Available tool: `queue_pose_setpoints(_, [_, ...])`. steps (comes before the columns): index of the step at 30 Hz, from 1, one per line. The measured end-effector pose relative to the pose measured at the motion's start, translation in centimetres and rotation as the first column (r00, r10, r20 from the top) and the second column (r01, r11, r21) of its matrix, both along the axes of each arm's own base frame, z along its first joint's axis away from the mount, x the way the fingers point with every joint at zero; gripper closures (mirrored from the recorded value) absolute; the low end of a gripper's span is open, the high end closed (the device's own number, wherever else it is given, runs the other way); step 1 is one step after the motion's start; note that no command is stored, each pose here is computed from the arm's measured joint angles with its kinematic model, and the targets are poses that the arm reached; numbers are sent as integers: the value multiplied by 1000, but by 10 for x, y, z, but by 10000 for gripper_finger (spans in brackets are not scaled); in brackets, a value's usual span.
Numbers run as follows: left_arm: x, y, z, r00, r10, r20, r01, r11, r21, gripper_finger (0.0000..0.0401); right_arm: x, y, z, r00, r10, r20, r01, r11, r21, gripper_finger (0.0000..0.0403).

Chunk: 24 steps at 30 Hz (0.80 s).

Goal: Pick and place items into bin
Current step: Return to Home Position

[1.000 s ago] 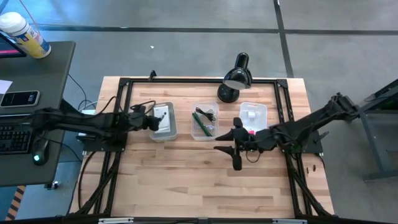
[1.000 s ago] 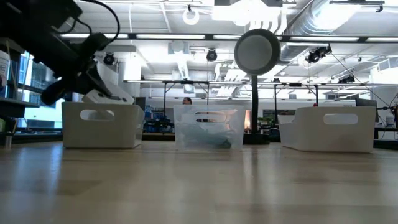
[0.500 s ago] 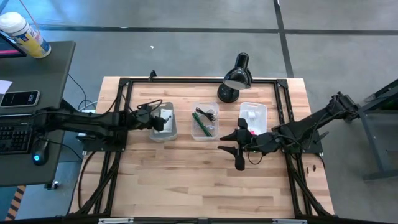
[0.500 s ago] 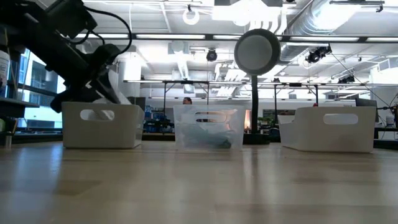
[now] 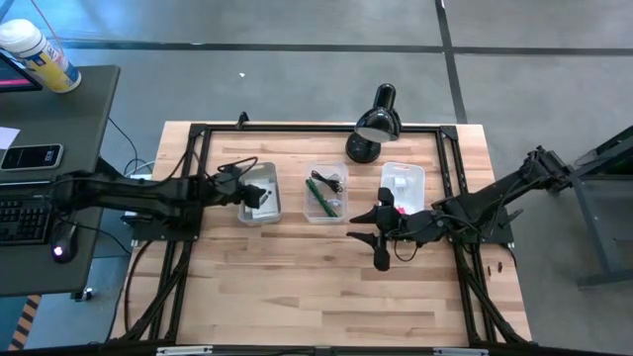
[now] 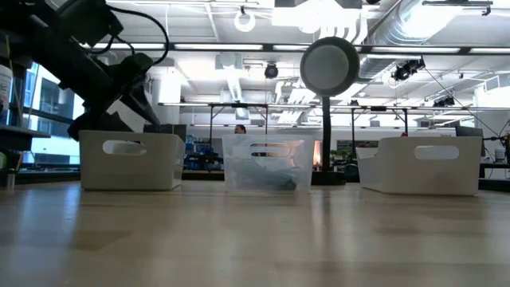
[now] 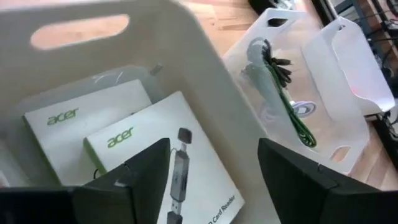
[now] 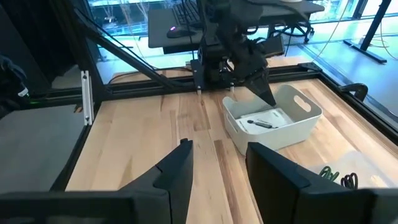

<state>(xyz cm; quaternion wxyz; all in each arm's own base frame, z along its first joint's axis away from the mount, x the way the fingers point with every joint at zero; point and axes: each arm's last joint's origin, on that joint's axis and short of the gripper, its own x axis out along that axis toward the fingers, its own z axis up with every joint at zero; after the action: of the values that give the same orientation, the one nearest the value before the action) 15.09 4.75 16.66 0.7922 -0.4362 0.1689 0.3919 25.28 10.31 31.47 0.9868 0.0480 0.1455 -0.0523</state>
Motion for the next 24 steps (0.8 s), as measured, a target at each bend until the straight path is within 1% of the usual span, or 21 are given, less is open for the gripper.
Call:
queue_pose_setpoints(4, [2,1,13,999,-39,13,38,997,72,170,0,0,-1,1000,-6,-5,6,1000,-5,263])
queue_pose_setpoints(6, [4,1,26,996,-83,15,80,987,140,174,-1,-1,0,1000,-9,-2,9,1000,-5,263])
queue_pose_setpoints(8, [6,1,43,987,-162,5,157,961,227,179,-3,-2,2,1000,-10,3,10,1000,-3,263])
queue_pose_setpoints(9, [8,1,51,976,-218,-6,211,940,270,182,-4,-3,4,1000,-20,12,20,1000,-2,263])
queue_pose_setpoints(10, [10,0,60,960,-279,-19,271,911,311,185,-7,-4,7,999,-44,25,44,999,-3,263])
queue_pose_setpoints(12, [14,-1,79,914,-404,-40,386,836,389,189,-12,-9,13,990,-127,60,126,992,13,263])
queue_pose_setpoints(14, [17,-3,98,863,-504,-39,465,762,451,191,-20,-14,20,978,-189,87,189,982,14,263])
queue_pose_setpoints(17, [19,-6,121,783,-620,-51,549,650,526,190,-35,-22,29,978,-190,83,192,981,-23,263])
queue_pose_setpoints(20, [19,-8,134,719,-691,-69,594,561,577,187,-53,-31,35,980,-190,61,195,975,-109,263])
queue_pose_setpoints(21, [19,-9,136,704,-704,-96,606,524,598,186,-60,-34,38,978,-198,61,203,973,-109,263])
queue_pose_setpoints(22, [19,-9,137,695,-709,-121,613,496,615,184,-66,-37,40,976,-206,66,211,973,-90,263])
queue_pose_setpoints(23, [18,-9,138,692,-710,-129,616,488,619,183,-72,-40,43,973,-218,73,222,973,-60,263])
queue_pose_setpoints(24, [17,-9,138,684,-714,-150,623,464,630,183,-78,-43,45,970,-232,77,234,972,-23,263])
